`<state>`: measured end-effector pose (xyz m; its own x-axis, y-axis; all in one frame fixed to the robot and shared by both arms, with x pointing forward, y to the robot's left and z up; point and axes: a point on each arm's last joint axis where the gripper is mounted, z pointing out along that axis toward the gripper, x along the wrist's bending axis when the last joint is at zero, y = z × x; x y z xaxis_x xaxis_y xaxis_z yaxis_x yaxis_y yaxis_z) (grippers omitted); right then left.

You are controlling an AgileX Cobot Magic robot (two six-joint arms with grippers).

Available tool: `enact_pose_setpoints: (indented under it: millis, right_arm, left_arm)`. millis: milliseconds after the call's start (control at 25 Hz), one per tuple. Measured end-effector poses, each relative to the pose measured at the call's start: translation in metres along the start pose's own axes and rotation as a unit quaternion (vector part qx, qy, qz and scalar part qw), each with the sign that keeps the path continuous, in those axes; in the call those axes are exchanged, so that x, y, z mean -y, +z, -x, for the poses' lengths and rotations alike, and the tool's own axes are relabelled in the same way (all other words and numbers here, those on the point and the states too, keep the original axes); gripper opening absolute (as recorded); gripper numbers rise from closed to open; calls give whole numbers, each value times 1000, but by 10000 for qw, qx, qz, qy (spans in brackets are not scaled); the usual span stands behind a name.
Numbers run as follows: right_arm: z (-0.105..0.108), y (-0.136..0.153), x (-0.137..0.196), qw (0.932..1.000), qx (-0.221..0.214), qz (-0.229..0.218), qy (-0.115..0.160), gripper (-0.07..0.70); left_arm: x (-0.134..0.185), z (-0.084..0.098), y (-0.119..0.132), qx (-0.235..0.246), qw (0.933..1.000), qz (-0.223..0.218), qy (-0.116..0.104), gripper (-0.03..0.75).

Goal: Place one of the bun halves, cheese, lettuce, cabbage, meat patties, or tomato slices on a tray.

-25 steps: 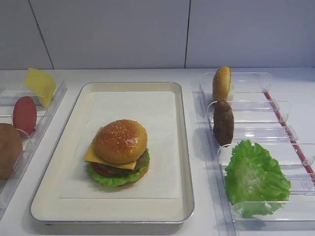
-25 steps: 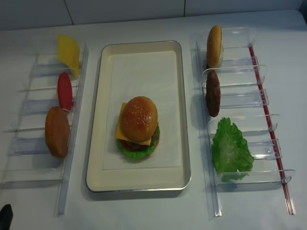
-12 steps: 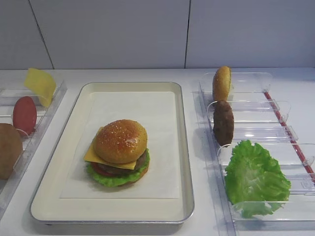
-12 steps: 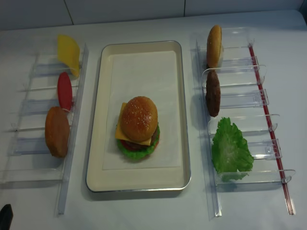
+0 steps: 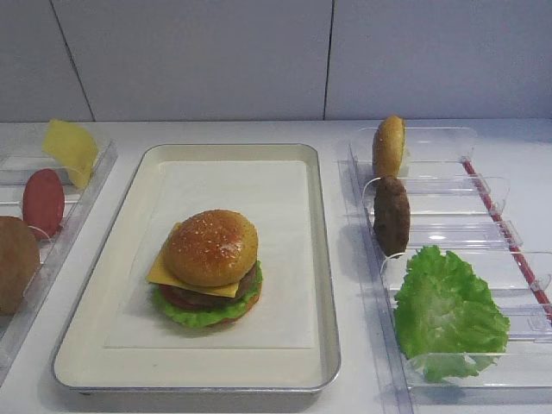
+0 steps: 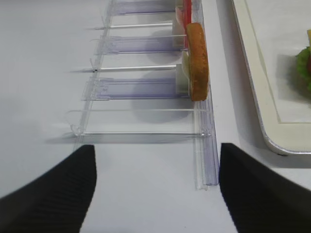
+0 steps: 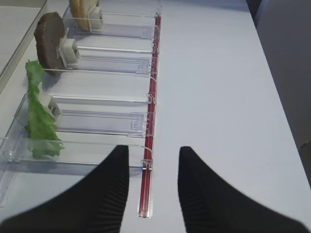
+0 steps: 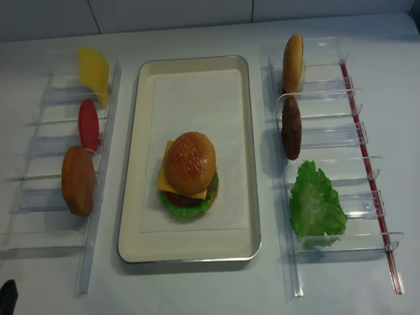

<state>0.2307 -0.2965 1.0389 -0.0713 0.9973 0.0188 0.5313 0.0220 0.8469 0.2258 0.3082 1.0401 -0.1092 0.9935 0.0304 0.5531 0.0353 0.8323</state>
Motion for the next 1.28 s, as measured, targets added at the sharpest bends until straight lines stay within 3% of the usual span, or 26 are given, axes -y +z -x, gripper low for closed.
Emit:
enact_pose_setpoints:
  millis: [1280]
  right_arm:
    - [0, 0, 0, 10000, 0, 0, 38, 269]
  left_arm:
    - [0, 0, 0, 0, 10000, 0, 0, 510]
